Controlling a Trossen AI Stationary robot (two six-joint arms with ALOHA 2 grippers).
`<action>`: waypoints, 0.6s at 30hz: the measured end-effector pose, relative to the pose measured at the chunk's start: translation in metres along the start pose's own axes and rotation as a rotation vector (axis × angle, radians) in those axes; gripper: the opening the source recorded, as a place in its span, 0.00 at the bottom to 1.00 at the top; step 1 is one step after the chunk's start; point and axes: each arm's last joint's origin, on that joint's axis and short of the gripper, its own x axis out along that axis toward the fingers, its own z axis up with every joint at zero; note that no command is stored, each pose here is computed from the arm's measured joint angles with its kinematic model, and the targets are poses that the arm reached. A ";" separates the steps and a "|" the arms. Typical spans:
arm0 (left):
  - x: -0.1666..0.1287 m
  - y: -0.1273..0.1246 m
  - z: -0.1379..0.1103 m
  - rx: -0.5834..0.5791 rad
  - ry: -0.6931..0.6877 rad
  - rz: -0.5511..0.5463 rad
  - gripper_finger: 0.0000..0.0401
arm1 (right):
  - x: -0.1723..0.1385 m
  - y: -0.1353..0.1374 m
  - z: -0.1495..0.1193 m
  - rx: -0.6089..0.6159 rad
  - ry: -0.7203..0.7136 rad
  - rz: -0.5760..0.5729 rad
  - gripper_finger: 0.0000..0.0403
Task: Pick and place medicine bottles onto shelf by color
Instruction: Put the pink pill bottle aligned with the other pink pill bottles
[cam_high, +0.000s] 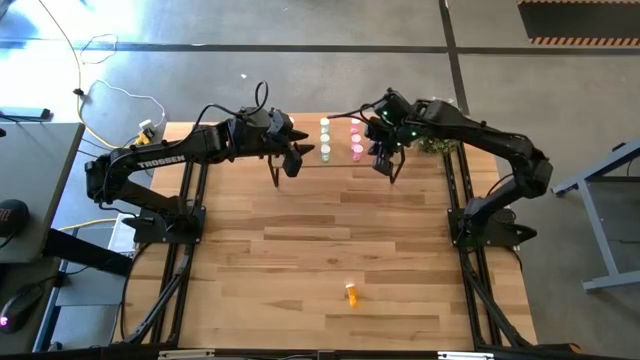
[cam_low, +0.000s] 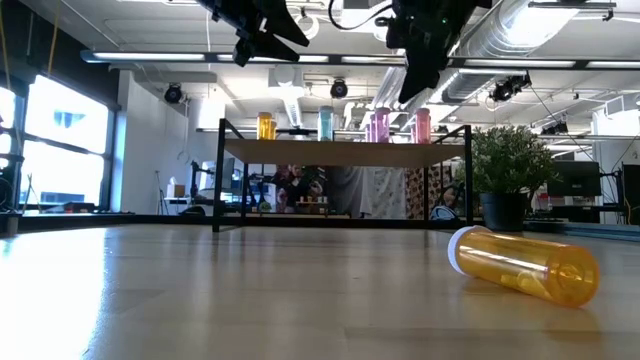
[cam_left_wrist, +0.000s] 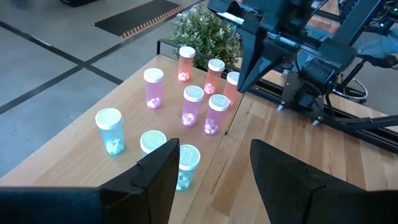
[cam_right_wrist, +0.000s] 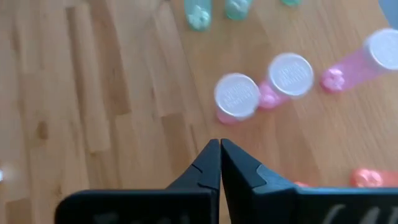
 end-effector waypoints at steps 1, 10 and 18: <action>0.000 0.000 0.000 0.000 0.000 0.000 0.46 | 0.000 0.000 -0.001 0.001 0.011 -0.014 0.01; 0.000 0.000 0.000 0.002 0.000 0.000 0.46 | 0.000 -0.001 -0.002 0.018 0.029 -0.055 0.00; 0.000 0.000 0.000 0.002 0.001 0.000 0.46 | 0.000 -0.002 -0.004 0.043 0.057 -0.084 0.00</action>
